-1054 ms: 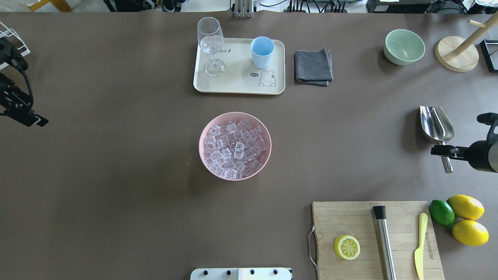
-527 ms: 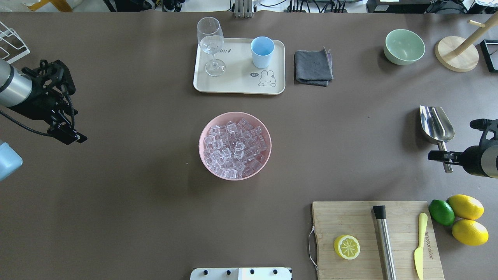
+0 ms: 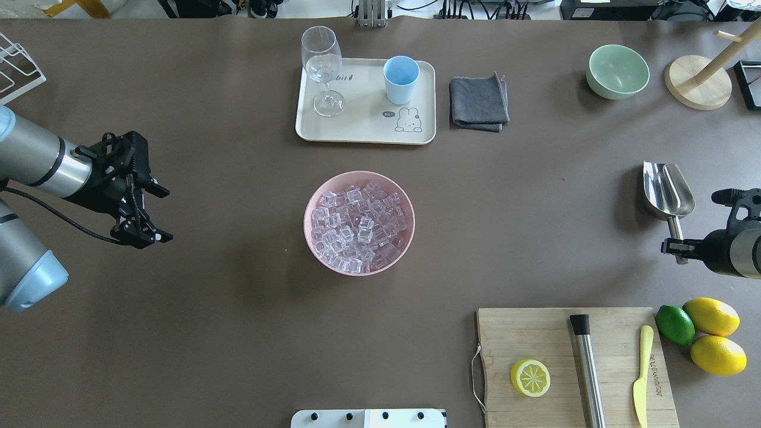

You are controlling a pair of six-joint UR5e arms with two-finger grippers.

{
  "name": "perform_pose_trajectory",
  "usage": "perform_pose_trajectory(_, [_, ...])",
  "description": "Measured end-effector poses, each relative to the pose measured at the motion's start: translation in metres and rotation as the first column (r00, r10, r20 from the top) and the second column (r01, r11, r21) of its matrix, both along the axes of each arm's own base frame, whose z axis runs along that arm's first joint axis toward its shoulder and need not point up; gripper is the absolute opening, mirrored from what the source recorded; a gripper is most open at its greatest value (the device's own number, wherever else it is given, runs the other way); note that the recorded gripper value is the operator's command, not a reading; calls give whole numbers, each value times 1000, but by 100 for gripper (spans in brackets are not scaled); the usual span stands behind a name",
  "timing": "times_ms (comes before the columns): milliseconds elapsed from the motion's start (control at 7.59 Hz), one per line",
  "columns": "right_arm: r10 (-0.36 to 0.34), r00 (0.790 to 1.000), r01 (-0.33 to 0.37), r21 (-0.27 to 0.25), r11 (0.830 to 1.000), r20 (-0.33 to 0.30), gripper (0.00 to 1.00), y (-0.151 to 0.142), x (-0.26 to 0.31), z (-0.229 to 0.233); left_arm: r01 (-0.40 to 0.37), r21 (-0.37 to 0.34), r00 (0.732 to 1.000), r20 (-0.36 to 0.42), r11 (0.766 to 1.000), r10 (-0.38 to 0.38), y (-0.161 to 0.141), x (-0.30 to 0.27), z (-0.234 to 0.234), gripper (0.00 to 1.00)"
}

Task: Put ice in cup with scoop
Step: 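Grasp the metal scoop with the right gripper while the left reaches the bowl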

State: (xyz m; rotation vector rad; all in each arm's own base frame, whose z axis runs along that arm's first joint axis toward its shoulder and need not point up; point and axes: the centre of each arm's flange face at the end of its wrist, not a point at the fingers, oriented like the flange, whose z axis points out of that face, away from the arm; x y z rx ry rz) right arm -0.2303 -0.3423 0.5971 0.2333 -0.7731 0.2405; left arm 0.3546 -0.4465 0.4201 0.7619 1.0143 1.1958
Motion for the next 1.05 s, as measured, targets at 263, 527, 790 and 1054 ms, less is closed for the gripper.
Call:
perform_pose_trajectory(263, [-110,994,110,27,993,-15,0,12,8,-21,-19,7,1000,-8,1000,19,-4,20,-3,99])
perform_pose_trajectory(527, [-201,978,206,99,974,-57,0,2,38,-36,-29,23,999,-22,999,30,-11,37,-16,99])
perform_pose_trajectory(790, [-280,958,286,137,948,-64,0,-22,84,-63,-50,69,997,-55,996,54,-12,55,-26,99])
perform_pose_trajectory(1054, [-351,928,370,200,907,-123,0,-30,113,-94,-53,117,995,-76,992,63,-2,70,-33,99])
